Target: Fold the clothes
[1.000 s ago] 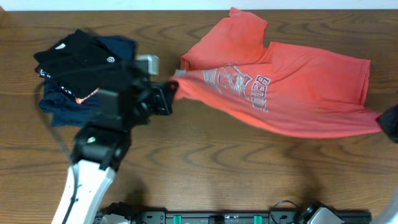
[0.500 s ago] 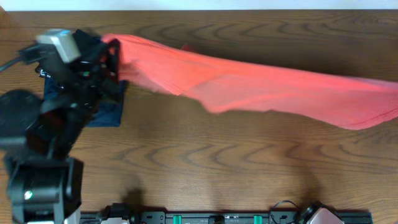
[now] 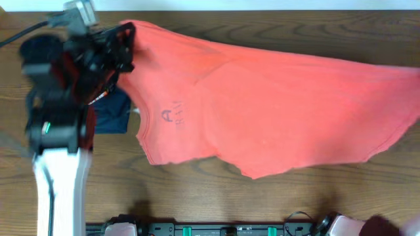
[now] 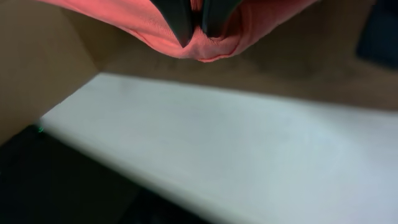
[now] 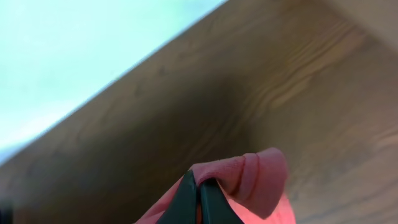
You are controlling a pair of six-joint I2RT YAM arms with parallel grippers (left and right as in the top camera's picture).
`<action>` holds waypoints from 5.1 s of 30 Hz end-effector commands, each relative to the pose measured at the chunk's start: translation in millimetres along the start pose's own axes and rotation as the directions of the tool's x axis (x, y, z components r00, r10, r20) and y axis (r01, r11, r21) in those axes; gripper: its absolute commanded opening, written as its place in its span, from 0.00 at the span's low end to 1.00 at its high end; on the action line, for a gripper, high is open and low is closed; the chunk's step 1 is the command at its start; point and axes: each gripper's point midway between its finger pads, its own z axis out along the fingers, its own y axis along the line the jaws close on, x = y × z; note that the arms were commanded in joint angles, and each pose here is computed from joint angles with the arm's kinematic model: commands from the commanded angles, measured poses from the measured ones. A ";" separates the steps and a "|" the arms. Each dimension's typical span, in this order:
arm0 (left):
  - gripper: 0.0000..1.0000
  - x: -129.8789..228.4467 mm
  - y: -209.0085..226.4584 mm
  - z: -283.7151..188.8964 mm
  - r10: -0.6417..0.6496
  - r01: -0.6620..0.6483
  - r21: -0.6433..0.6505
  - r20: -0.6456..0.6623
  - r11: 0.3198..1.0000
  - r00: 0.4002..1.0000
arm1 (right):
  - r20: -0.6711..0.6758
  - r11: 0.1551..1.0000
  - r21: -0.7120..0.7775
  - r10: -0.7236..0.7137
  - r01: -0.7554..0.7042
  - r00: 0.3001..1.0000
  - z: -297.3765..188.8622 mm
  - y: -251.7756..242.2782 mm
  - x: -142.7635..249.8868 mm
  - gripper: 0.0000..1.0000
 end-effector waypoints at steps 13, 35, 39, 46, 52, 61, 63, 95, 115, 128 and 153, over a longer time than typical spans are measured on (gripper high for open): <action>0.06 -67.9 69.2 137.3 0.054 -0.049 -0.040 0.131 0.998 0.990 | 0.250 0.976 -0.132 -0.139 0.176 0.958 146.1 88.5 -84.0 0.01; 0.06 31.6 58.4 66.5 -0.148 0.032 -0.236 -0.495 0.971 0.856 | -0.079 0.930 0.341 -0.117 0.137 0.990 118.0 -34.4 -32.9 0.01; 0.06 105.3 66.1 36.0 -0.274 0.049 -0.325 -0.698 0.945 0.661 | -0.314 0.867 0.454 -0.063 0.208 0.947 135.1 -76.3 35.8 0.01; 0.06 220.5 71.7 2.6 -0.375 0.020 -0.388 -0.874 0.921 0.310 | -0.588 0.828 0.477 0.051 0.295 0.807 147.2 -120.3 138.9 0.01; 0.06 294.0 79.6 -40.8 -0.453 -0.017 -0.454 -0.890 0.891 0.047 | -0.680 0.793 0.548 0.237 0.266 0.693 128.1 -156.3 199.5 0.01; 0.06 319.4 88.7 -92.6 -0.476 -0.105 -0.475 -0.879 0.874 0.016 | -0.653 0.763 0.621 0.379 0.178 0.655 113.5 -185.3 217.9 0.01; 0.06 316.0 85.6 -95.6 -0.461 -0.098 -0.467 -0.884 0.879 0.077 | -0.653 0.761 0.624 0.384 0.177 0.653 112.6 -185.1 218.6 0.01; 0.06 263.0 115.2 47.7 -0.391 0.109 -0.442 -0.621 0.890 0.679 | -0.507 0.903 0.425 0.178 0.065 0.843 198.5 -121.3 175.1 0.02; 0.06 280.6 142.8 88.6 -0.376 0.106 -0.432 -0.607 0.895 0.700 | -0.429 0.916 0.398 0.145 0.043 0.891 219.3 -118.0 157.4 0.05; 0.55 287.1 139.3 82.7 -0.397 0.119 -0.436 -0.629 0.892 0.669 | -0.504 0.863 0.487 0.153 0.134 0.850 208.5 -137.4 177.5 0.18; 0.55 323.6 105.4 58.8 -0.384 0.101 -0.392 -0.761 0.914 0.523 | -0.262 0.983 0.177 0.096 -0.050 0.960 285.4 -96.1 160.5 0.31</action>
